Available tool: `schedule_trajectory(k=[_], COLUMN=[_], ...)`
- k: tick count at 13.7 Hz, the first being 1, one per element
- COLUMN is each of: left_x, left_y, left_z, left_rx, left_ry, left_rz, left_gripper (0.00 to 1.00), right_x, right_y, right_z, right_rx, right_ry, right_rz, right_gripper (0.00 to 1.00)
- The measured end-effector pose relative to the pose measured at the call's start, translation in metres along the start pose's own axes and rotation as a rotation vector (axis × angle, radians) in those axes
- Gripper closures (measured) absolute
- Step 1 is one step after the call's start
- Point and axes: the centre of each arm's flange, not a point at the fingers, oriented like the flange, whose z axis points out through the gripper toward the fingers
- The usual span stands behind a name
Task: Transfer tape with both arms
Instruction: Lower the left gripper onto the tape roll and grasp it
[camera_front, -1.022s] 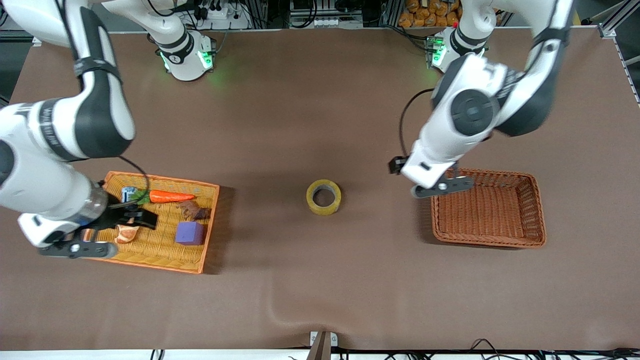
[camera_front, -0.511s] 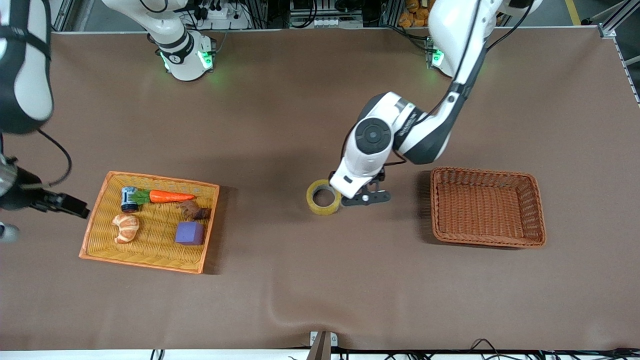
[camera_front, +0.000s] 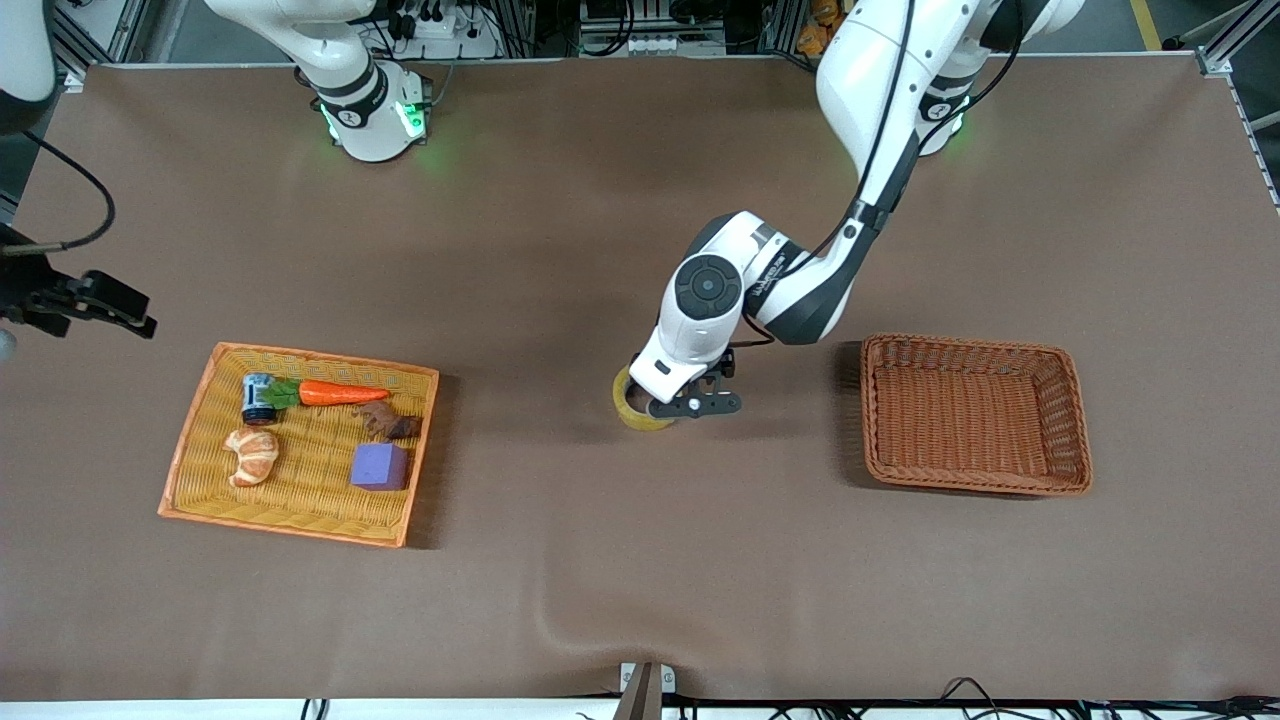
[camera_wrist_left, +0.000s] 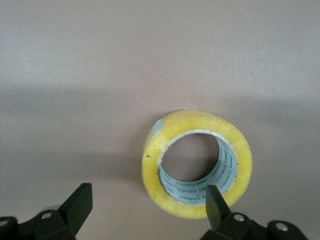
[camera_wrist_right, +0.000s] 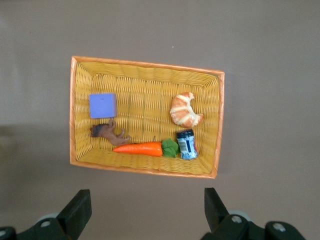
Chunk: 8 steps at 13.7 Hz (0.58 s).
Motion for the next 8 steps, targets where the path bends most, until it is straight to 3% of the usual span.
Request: schedule_trajectory(k=[3,5,8], left_x=[-0.001,0.001,0.002], left_y=[0.000,-0.001,-0.001], left_z=[0.021,0.035,0.047], left_rx=[0.005,0.001,-0.007], left_ry=[-0.005,0.000,0.009], left_rz=[0.001,-0.002,-0.002], left_gripper=[0.00,0.03,0.34], right_x=[-0.012,-0.019,-0.023], right_y=[0.019,0.021,0.032], right_z=[-0.018,-0.021,-0.020], right_rx=[-0.001,-0.001,0.000], right_ry=[0.021,-0.008,-0.027], right_rz=[-0.001,0.002,0.021], right_gripper=[0.00,0.00,0.00])
